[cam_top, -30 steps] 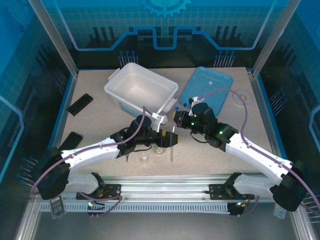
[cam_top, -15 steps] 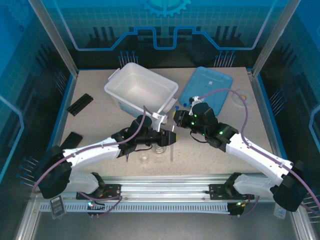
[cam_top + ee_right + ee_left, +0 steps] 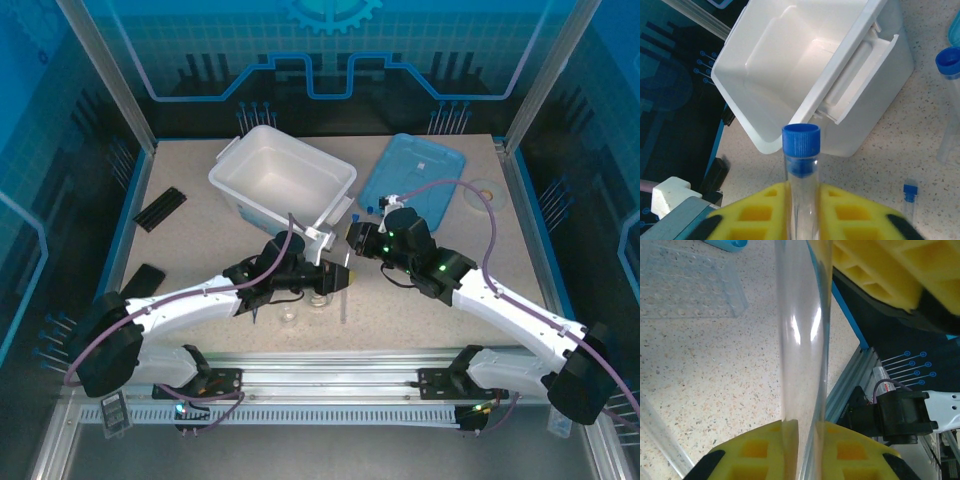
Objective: Organize the chemistry lab equipment
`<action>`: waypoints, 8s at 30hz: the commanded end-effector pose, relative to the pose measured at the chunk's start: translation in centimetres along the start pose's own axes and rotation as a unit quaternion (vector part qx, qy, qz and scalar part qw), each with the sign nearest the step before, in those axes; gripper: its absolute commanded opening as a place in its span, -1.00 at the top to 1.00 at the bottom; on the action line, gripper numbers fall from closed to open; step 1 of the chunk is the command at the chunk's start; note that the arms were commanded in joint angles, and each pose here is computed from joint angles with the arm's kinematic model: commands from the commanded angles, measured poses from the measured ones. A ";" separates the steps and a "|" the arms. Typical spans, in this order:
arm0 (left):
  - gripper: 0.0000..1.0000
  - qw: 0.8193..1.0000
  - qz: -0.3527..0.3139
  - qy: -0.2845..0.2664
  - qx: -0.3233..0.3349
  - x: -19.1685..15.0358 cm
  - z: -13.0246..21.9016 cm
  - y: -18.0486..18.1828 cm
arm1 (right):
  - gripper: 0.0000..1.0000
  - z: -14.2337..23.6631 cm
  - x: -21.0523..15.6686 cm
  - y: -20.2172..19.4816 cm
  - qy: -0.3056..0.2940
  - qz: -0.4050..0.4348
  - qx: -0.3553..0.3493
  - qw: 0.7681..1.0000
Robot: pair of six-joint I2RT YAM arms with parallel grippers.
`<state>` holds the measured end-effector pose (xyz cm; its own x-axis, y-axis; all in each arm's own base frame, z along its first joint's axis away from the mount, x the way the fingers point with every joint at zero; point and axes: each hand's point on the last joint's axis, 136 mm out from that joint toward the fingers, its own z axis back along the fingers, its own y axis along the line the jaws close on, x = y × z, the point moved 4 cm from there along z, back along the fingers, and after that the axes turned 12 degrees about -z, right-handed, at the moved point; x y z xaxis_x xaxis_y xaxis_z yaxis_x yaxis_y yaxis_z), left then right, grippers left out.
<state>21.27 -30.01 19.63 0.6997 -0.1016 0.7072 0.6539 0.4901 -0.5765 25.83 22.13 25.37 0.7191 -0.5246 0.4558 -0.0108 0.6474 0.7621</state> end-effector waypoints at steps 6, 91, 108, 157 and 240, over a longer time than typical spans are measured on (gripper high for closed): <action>0.82 0.995 -0.070 0.018 0.063 0.5 1.3 0.7 | -0.08 1.4 2.0 1.1 0.021 0.025 0.012 0.999; -0.17 0.942 -0.236 0.035 0.236 0.4 2.9 1.8 | 0.67 0.5 3.6 -1.3 0.188 0.062 -0.024 0.980; -0.38 0.943 -0.193 0.025 0.272 0.2 4.1 3.1 | 0.69 2.7 6.1 -0.9 -0.027 0.210 -0.178 0.961; -0.43 0.941 -0.173 0.026 0.288 -0.6 5.3 4.3 | 0.65 -4.1 4.9 -6.7 -0.062 0.221 -0.263 0.937; -0.43 0.953 -0.083 0.013 0.291 -2.4 7.8 7.0 | 0.37 -8.3 -9.7 -9.1 0.178 0.185 -0.273 0.927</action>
<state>22.04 -19.62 17.02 0.6044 -0.2615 0.7526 0.4966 0.8623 -0.0992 24.61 25.42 10.57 0.9172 -0.0305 0.3973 -0.0458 0.9824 0.1811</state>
